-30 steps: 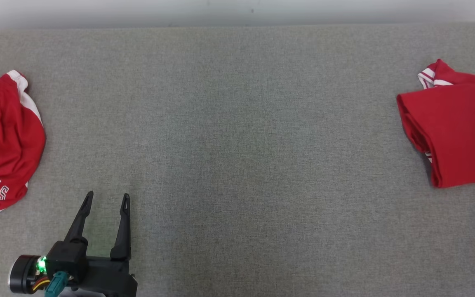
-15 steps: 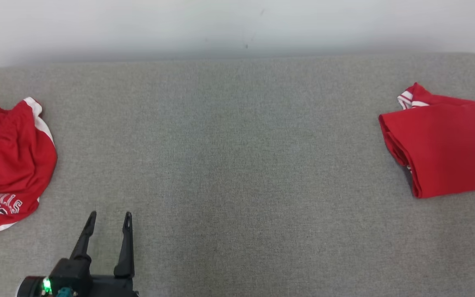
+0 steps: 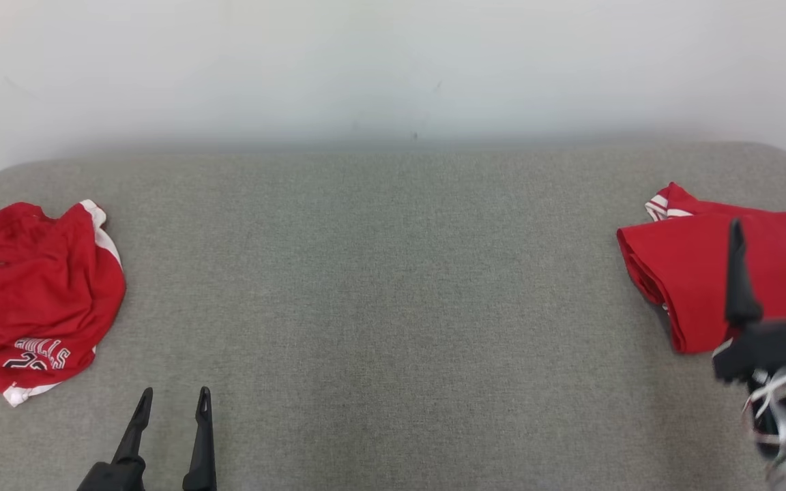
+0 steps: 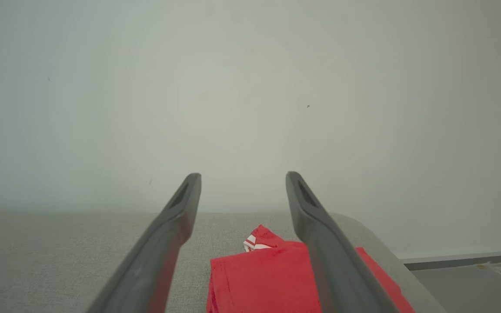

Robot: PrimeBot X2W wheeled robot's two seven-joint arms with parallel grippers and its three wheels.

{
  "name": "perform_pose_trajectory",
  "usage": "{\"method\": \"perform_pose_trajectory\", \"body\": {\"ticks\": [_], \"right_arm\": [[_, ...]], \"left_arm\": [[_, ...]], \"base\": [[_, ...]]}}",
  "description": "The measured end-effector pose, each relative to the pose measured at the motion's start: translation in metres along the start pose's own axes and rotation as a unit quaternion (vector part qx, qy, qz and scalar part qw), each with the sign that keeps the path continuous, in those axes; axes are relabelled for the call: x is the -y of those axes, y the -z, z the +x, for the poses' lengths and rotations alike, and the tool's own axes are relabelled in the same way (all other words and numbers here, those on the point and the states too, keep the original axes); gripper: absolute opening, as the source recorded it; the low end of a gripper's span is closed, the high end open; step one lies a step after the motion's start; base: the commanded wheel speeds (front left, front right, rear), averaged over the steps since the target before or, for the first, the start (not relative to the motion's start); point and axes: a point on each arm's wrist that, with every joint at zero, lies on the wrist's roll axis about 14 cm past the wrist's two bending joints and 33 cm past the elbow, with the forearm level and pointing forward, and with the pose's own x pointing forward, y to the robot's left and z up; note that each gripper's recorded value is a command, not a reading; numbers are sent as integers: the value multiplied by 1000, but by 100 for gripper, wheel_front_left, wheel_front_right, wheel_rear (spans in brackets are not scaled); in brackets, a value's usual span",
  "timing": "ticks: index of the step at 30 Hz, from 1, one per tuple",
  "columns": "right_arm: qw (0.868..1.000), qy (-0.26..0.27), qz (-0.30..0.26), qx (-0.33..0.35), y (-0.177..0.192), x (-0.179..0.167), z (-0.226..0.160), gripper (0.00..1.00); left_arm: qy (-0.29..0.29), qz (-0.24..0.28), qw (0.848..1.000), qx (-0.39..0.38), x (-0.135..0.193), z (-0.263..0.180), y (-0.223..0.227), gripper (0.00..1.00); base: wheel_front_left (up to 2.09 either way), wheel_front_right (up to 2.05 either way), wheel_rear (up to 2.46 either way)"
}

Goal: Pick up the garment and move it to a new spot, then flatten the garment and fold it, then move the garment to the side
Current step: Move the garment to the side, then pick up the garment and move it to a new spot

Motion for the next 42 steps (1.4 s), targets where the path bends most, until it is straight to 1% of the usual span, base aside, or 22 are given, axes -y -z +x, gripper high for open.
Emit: {"method": "perform_pose_trajectory", "body": {"ticks": [3,10,18,25,30,35,42], "right_arm": [[1000,-6,11,1,5,-15,-21,100],[999,0,35,2,8,-31,-60,100],[999,1,50,-13,17,-47,-84,100],[998,-11,63,-23,23,-61,-91,100],[996,-18,83,-29,27,-69,-92,100],[996,-19,84,-31,28,-69,-93,100],[996,-6,79,-32,29,-60,-96,100]], "left_arm": [[-5,0,1000,6,-2,-3,-4,100],[-13,-2,1000,12,-6,-15,-8,100],[-19,-3,1000,16,-9,-20,-10,100],[-21,-4,1000,15,-10,-20,-10,100],[-21,-4,1000,16,-10,-21,-10,100],[-22,-5,1000,17,-10,-23,-11,100],[-22,-8,1000,15,-9,-26,-9,100]], "base": [[0,0,0],[0,0,0],[0,0,0],[0,0,0],[0,0,0],[0,0,0],[0,0,0]]}}
